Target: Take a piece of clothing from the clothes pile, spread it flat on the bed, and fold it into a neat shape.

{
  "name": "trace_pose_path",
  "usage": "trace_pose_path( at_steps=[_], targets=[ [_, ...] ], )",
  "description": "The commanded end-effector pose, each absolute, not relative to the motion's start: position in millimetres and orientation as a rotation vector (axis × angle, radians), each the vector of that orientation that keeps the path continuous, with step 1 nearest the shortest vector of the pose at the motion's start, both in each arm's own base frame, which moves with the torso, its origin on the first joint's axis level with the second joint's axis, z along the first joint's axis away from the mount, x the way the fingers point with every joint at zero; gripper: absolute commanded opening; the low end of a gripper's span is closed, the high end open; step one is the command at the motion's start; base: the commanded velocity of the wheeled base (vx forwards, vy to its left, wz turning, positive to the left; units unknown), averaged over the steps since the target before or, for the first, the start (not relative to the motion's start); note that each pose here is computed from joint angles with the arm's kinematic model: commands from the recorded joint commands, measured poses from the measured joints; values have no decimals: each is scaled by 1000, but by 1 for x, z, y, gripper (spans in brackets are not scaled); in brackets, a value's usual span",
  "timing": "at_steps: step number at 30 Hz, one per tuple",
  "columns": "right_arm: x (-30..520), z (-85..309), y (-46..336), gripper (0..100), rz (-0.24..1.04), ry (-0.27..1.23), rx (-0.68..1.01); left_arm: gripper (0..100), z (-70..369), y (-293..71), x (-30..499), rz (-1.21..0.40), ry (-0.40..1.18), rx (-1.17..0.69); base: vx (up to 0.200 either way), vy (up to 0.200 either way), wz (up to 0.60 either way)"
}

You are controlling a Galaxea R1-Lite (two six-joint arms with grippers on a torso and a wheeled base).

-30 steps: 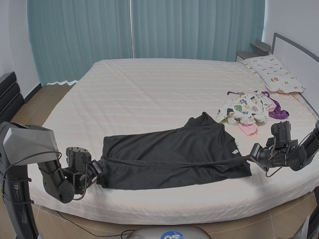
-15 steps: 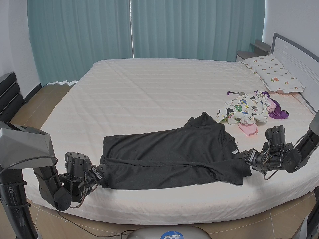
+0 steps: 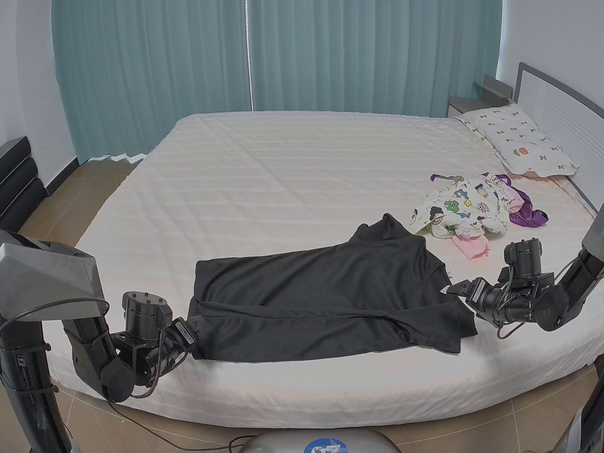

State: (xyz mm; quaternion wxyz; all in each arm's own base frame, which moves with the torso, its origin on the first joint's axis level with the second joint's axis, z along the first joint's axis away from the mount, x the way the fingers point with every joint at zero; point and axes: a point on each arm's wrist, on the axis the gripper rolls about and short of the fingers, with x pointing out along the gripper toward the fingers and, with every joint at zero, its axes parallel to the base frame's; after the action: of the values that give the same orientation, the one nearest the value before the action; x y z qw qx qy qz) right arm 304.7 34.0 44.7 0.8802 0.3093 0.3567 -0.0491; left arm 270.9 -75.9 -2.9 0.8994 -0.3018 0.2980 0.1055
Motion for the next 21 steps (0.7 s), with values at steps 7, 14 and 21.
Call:
trace_pose_path(
  at_steps=[7,14,21],
  targets=[
    [303,28,29,100,-86,788,648,100,-4,-76,269,220,622,-623,0,0,0],
    [308,14,21,100,-37,825,645,100,-4,-76,269,217,628,-660,0,0,0],
    [316,6,12,100,15,773,689,100,-4,-77,269,205,635,-665,0,0,0]
  ],
)
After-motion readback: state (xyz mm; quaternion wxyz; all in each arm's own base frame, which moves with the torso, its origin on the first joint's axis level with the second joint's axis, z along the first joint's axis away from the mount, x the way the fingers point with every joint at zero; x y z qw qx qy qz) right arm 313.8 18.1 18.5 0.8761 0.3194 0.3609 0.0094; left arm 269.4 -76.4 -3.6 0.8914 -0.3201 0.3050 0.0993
